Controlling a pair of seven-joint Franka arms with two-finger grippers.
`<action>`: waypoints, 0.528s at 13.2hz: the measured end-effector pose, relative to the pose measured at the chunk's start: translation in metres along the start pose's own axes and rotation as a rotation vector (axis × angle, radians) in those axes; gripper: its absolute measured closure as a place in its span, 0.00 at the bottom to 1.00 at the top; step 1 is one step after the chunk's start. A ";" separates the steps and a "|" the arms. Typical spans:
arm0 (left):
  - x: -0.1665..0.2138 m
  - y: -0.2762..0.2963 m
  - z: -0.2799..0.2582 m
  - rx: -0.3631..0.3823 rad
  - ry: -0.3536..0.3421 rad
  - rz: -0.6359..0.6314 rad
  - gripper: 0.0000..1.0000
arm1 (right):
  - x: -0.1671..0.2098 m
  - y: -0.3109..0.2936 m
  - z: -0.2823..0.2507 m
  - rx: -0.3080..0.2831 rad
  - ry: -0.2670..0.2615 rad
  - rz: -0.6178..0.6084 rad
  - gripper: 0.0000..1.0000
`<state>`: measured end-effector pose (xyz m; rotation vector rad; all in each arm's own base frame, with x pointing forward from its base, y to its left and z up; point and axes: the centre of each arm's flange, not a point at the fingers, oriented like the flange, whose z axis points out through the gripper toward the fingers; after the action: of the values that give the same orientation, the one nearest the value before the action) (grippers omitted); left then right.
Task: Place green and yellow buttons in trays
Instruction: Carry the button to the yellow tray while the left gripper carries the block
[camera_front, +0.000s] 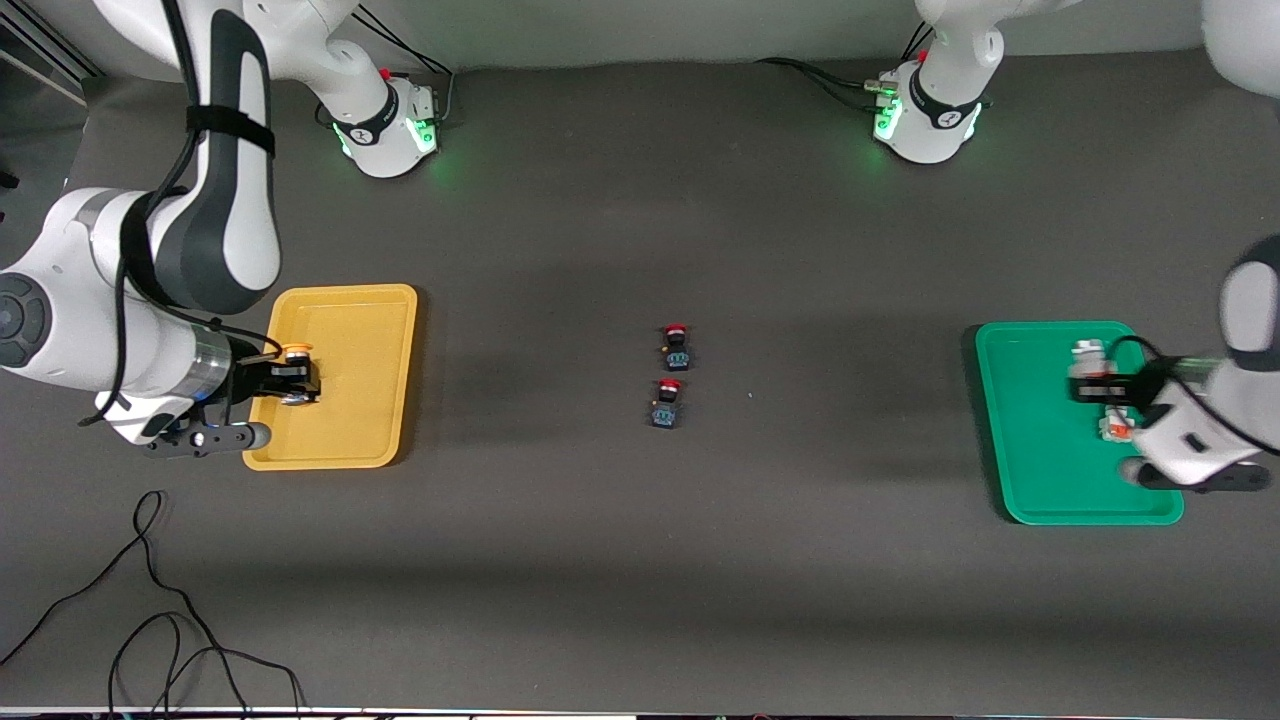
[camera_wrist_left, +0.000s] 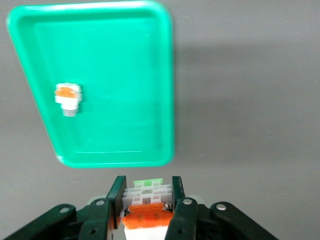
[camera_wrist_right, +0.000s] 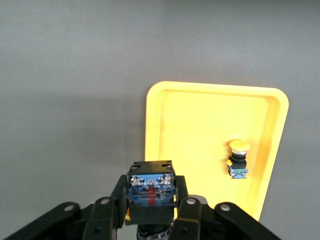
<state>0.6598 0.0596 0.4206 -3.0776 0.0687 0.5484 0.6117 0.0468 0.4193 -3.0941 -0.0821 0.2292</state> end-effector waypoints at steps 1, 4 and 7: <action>0.008 -0.026 0.019 0.007 0.001 0.014 0.59 | -0.001 0.009 0.021 -0.009 0.013 0.006 0.59; 0.035 -0.066 0.098 0.017 0.032 0.028 0.59 | -0.014 0.027 0.101 -0.030 0.037 0.018 0.59; 0.051 -0.061 0.162 0.006 0.048 0.049 0.59 | -0.017 0.014 0.160 -0.021 0.015 0.020 0.59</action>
<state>0.6541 0.1218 0.2514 -3.0909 0.1459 0.4753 0.5722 0.0373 0.2627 -3.1181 -0.0531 0.2068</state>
